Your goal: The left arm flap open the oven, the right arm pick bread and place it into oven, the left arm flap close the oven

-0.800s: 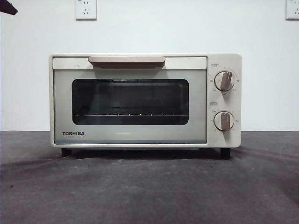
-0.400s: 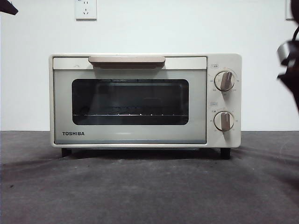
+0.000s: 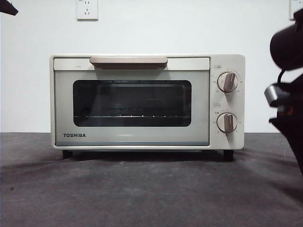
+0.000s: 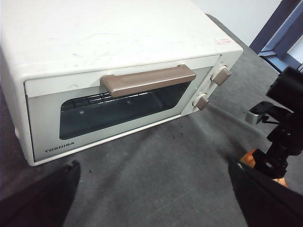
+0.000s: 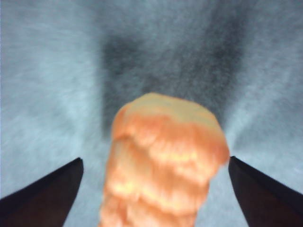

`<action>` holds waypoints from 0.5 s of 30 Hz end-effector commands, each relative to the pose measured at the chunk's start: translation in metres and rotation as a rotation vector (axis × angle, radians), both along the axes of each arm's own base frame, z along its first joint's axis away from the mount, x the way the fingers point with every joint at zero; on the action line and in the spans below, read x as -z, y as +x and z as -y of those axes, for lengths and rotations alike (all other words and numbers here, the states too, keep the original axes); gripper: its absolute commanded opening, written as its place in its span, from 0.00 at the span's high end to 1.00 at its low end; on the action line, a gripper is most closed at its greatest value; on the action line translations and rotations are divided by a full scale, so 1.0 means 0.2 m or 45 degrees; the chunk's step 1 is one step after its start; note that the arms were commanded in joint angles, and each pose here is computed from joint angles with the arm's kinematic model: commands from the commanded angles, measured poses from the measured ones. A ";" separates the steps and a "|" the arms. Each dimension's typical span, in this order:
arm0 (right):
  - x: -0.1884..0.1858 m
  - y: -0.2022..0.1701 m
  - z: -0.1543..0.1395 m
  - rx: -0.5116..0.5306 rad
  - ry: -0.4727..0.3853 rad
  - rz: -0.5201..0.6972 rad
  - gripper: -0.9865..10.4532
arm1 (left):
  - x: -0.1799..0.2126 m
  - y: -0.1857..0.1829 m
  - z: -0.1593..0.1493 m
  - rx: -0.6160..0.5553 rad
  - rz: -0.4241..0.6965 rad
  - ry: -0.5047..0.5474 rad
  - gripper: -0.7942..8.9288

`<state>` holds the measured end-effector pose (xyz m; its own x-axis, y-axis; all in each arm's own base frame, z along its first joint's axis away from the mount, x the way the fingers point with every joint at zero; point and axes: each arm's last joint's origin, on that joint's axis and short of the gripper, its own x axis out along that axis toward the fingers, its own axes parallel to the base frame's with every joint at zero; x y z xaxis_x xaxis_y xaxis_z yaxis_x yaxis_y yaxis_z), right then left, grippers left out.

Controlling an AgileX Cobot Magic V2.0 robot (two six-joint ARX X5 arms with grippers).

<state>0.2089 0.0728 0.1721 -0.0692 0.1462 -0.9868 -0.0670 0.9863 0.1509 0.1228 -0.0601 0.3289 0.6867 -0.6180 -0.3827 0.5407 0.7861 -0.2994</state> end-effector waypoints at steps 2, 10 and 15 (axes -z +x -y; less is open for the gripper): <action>0.03 0.02 -0.01 -0.024 -0.010 -0.025 0.73 | -0.04 0.00 0.00 0.008 0.031 -0.016 0.40; -0.08 -0.04 0.01 -0.036 0.015 0.032 0.85 | -0.03 0.01 0.01 0.038 0.017 0.033 0.41; -0.23 -0.15 0.04 -0.035 0.089 0.159 0.85 | -0.07 0.11 0.06 0.095 -0.033 0.147 0.43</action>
